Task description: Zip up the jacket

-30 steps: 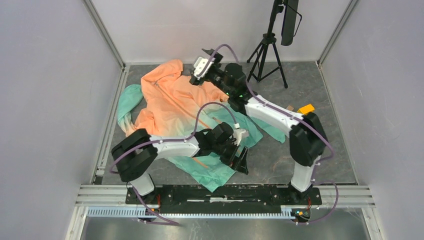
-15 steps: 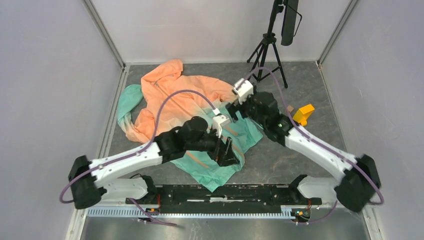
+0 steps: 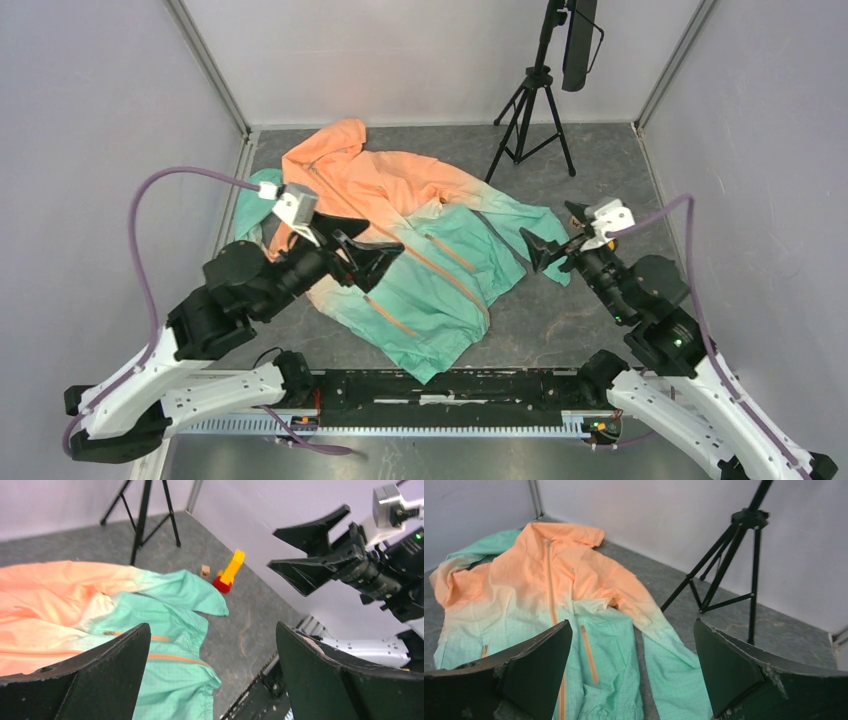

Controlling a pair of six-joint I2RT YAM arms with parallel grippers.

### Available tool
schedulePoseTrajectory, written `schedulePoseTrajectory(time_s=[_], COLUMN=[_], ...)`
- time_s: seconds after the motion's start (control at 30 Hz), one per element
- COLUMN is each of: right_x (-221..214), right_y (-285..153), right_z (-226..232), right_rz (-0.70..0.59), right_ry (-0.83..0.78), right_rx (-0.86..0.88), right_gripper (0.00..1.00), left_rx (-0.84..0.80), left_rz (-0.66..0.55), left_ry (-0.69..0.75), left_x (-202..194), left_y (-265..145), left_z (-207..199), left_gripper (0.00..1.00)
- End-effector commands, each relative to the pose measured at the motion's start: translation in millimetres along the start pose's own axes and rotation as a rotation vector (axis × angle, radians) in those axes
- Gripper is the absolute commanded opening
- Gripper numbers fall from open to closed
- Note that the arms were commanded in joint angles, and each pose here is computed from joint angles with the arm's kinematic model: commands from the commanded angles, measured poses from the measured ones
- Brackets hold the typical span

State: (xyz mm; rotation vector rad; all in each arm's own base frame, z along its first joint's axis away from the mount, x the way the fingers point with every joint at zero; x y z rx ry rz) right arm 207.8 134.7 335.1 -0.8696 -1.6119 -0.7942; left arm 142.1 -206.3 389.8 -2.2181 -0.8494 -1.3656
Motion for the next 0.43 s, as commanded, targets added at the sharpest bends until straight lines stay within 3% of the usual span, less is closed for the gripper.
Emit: schedulePoseTrajectory(time_s=[0.0,0.4], right_x=[33.8,79.4], right_y=[-24.1,-53.9], right_z=[-26.5,-57.6], right_rz=[-0.047,-0.15], right_ry=[-0.014,-0.021], right_rx=[-0.107,-0.235], right_gripper=[0.98,0.98], left_rx=[0.105,0.146], left_rz=[-0.098,-0.198], left_ry=[0.075,0.04], left_x=[35.1,61.5], left_y=[-19.9,-46.5], left_z=[14.8,21.1], left_gripper=[1.0,1.0])
Point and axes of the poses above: each gripper's point midway between its finger pads, its own y axis out along the fingers, its own z axis along the line the jaws close on, x = y × z, the point moved 2 cm from there along -y, back along the fingers, and after that the axes turned 5 degrees about -y, right-handed, at the moved point
